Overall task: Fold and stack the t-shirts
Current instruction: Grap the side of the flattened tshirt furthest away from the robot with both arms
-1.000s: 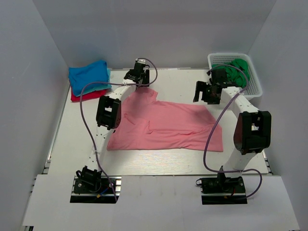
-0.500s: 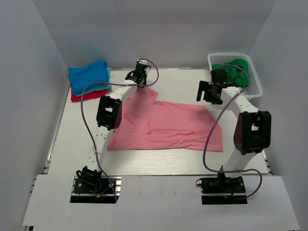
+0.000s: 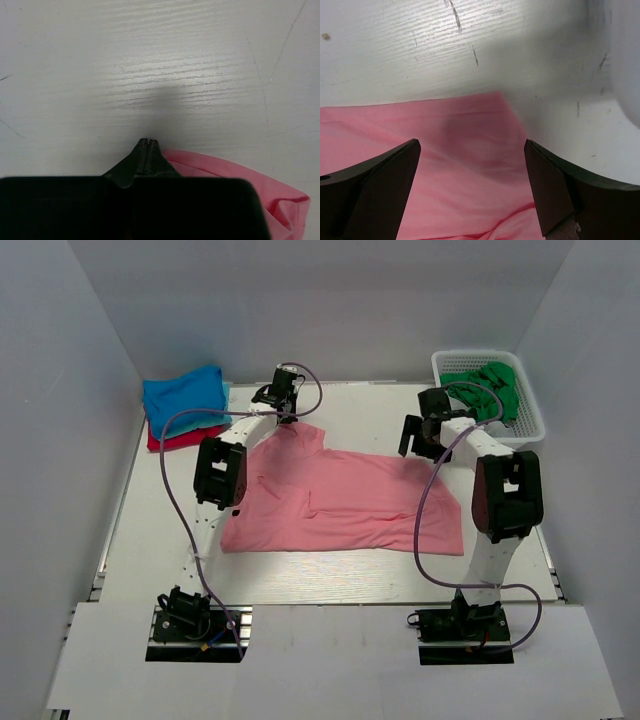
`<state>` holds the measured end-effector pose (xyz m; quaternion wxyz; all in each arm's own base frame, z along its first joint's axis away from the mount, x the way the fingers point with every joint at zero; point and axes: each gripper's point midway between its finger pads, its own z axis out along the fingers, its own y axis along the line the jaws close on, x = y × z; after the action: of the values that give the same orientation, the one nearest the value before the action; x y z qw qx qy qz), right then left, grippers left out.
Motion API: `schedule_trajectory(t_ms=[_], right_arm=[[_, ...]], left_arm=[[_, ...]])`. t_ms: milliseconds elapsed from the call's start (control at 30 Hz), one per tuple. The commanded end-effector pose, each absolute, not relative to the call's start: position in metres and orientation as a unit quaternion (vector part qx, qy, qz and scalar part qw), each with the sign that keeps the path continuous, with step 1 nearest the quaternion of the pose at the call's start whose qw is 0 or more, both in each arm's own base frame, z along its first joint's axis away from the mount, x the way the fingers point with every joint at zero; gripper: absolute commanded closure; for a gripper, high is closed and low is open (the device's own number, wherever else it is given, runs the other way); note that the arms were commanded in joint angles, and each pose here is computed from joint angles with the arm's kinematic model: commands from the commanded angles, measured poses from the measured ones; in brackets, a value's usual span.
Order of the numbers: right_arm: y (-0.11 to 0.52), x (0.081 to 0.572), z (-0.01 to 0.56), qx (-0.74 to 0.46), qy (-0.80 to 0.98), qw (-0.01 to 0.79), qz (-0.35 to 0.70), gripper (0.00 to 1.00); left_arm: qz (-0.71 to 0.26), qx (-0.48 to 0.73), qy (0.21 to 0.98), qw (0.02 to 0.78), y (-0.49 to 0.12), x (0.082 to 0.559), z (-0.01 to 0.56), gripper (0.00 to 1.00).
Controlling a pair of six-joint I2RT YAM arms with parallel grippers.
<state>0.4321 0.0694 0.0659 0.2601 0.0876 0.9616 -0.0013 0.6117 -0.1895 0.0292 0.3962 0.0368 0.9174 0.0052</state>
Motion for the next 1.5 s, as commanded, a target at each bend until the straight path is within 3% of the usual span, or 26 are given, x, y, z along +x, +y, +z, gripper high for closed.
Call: schedule_trajectory(t_ms=[0,300,467,667,700,833,967,1100,1333,1367,1467], right_arm=[[0.068,0.448,0.074,0.120,0.950,0.287,-0.015,0.10],[0.039,0.446,0.040,0.145,0.943,0.288,-0.089,0.15],[0.051,0.449,0.030,0.128,0.947,0.287,-0.061,0.18],[0.060,0.445,0.015,0.115,0.954,0.276,-0.033,0.30],[0.060,0.446,0.014,0.113,0.953,0.279,-0.033,0.32],[0.062,0.449,0.013,0.096,0.953,0.287,-0.025,0.62],[0.059,0.456,0.022,0.079,0.949,0.305,-0.036,0.81],[0.059,0.458,0.033,0.061,0.944,0.322,-0.035,0.87],[0.061,0.456,0.053,0.022,0.931,0.362,-0.028,0.87],[0.060,0.456,0.053,0.018,0.931,0.364,-0.029,0.87],[0.063,0.451,0.060,0.005,0.927,0.374,-0.019,0.89]], left_arm=[[-0.022,0.040,0.908,0.417,-0.195,0.606,0.083,1.00],[-0.021,0.039,0.913,0.407,-0.187,0.596,0.082,1.00],[-0.024,0.036,0.911,0.410,-0.183,0.598,0.086,1.00],[-0.032,0.039,0.911,0.409,-0.185,0.595,0.088,1.00],[-0.038,0.037,0.912,0.408,-0.187,0.595,0.088,1.00],[-0.065,0.035,0.911,0.405,-0.186,0.596,0.093,1.00],[-0.107,0.044,0.904,0.411,-0.195,0.593,0.113,1.00],[-0.121,0.037,0.901,0.415,-0.197,0.588,0.133,1.00],[-0.116,0.034,0.901,0.416,-0.185,0.557,0.159,1.00],[-0.123,0.034,0.887,0.444,-0.184,0.553,0.186,1.00],[-0.111,0.024,0.901,0.418,-0.179,0.516,0.157,1.00]])
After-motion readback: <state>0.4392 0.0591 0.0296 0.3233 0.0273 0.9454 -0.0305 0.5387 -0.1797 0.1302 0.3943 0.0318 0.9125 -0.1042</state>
